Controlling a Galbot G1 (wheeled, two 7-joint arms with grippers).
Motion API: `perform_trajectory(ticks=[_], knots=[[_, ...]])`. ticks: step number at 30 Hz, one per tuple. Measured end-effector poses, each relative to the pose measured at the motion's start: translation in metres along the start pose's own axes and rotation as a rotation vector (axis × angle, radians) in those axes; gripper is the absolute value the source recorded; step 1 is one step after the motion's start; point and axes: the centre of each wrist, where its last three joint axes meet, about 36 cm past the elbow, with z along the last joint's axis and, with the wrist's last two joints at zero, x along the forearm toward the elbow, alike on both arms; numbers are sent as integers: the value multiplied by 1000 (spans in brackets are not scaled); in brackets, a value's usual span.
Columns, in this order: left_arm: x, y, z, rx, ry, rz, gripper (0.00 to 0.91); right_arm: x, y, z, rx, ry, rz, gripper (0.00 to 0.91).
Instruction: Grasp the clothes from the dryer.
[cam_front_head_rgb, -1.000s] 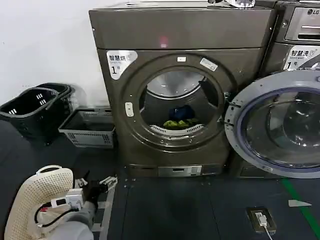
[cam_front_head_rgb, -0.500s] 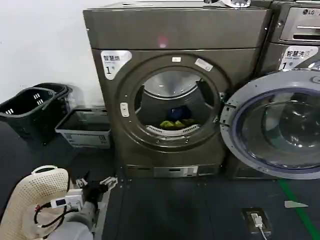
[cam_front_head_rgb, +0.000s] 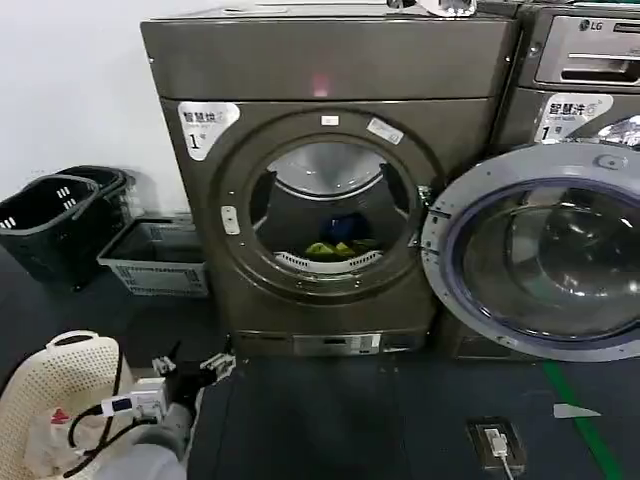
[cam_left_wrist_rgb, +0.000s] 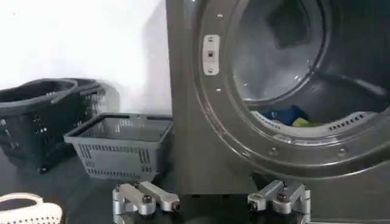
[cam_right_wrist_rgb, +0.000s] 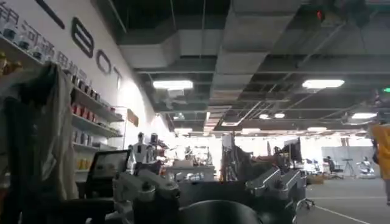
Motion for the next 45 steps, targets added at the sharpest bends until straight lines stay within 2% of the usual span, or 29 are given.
perform_trajectory(ticks=[33,45], knots=[[-4,1,-2,-3,-5,-5,907,2,6,4,-5,3,-10,907],[-1,0,-4,-3,-15,-2,907,0,-2,4,-12,-19,16,907]])
